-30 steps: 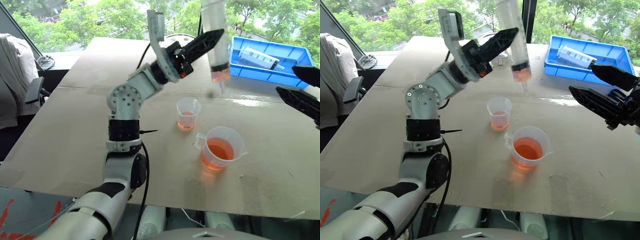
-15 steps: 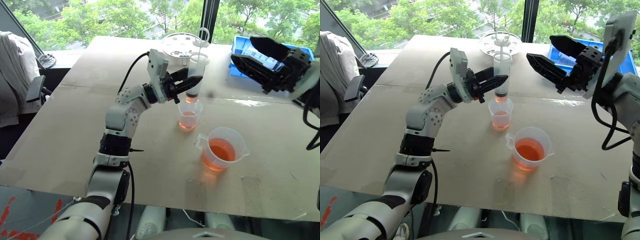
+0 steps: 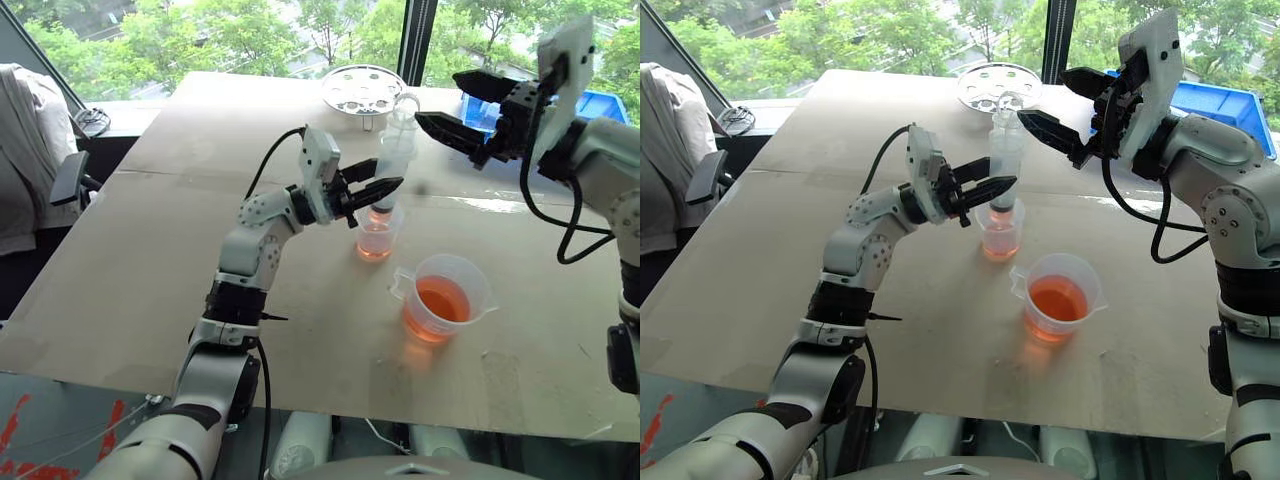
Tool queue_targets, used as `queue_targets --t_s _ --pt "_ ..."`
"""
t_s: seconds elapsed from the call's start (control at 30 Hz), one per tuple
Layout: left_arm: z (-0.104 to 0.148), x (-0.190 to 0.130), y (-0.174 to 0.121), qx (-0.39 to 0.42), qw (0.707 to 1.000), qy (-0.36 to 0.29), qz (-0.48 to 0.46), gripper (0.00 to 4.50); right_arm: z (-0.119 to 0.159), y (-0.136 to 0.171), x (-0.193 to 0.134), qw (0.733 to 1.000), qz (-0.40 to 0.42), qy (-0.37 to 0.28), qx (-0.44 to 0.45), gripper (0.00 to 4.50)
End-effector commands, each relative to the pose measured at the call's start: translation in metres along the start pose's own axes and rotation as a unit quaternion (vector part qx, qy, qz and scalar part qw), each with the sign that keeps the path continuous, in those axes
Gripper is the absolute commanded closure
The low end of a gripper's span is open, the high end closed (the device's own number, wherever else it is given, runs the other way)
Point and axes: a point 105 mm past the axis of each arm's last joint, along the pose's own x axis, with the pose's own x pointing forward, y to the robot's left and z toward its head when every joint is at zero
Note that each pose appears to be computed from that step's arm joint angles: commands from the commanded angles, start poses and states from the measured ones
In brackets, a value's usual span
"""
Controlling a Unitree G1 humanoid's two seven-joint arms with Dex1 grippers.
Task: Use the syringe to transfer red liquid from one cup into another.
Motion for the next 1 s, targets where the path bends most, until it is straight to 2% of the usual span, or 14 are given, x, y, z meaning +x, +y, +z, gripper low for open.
queue_targets --t_s 0.03,0.13,0.3,0.37,0.4,0.43,0.57,0.6,0.63,0.67,0.7,1.0 --pt "0.008 0.002 -0.002 0.036 0.999 -0.004 -0.005 3.12 0.022 0.002 0.000 0.999 0.010 -0.027 -0.030 0.05" --pt "0.008 0.003 -0.001 0.041 0.999 -0.003 0.001 3.12 0.025 0.009 0.002 0.999 0.023 -0.026 -0.024 0.05" --pt "0.008 0.005 -0.002 0.054 0.999 -0.001 0.003 3.12 0.024 0.009 0.009 0.999 -0.003 -0.013 -0.038 0.05" --pt "0.009 0.006 -0.003 0.056 0.998 -0.003 0.003 3.12 0.020 0.007 0.011 0.998 -0.019 0.005 -0.064 0.67" --pt "0.010 0.006 -0.004 0.057 0.998 -0.003 0.003 3.12 0.018 0.007 0.012 0.997 -0.024 0.010 -0.071 0.73" --pt "0.011 0.007 -0.004 0.060 0.998 -0.004 0.003 3.12 0.016 0.006 0.013 0.996 -0.032 0.016 -0.079 1.10" --pt "0.010 0.008 -0.008 0.063 0.998 -0.003 0.001 3.12 0.014 0.012 0.018 0.995 -0.028 0.023 -0.093 2.94" --pt "0.010 0.009 -0.008 0.063 0.998 -0.004 0.002 3.12 0.014 0.015 0.019 0.995 -0.023 0.024 -0.095 3.21" --pt "0.011 0.009 -0.008 0.061 0.998 -0.005 0.003 3.12 0.014 0.017 0.020 0.995 -0.018 0.024 -0.096 3.72" --pt "0.011 0.010 -0.008 0.060 0.998 -0.005 0.003 3.12 0.014 0.019 0.021 0.995 -0.012 0.024 -0.096 3.82" --pt "0.011 0.010 -0.009 0.060 0.998 -0.006 0.003 3.12 0.014 0.021 0.022 0.995 -0.008 0.025 -0.096 4.39" --pt "0.016 0.013 -0.007 0.039 0.999 -0.024 0.018 3.12 0.008 0.032 0.033 0.995 0.024 0.026 -0.094 4.49"
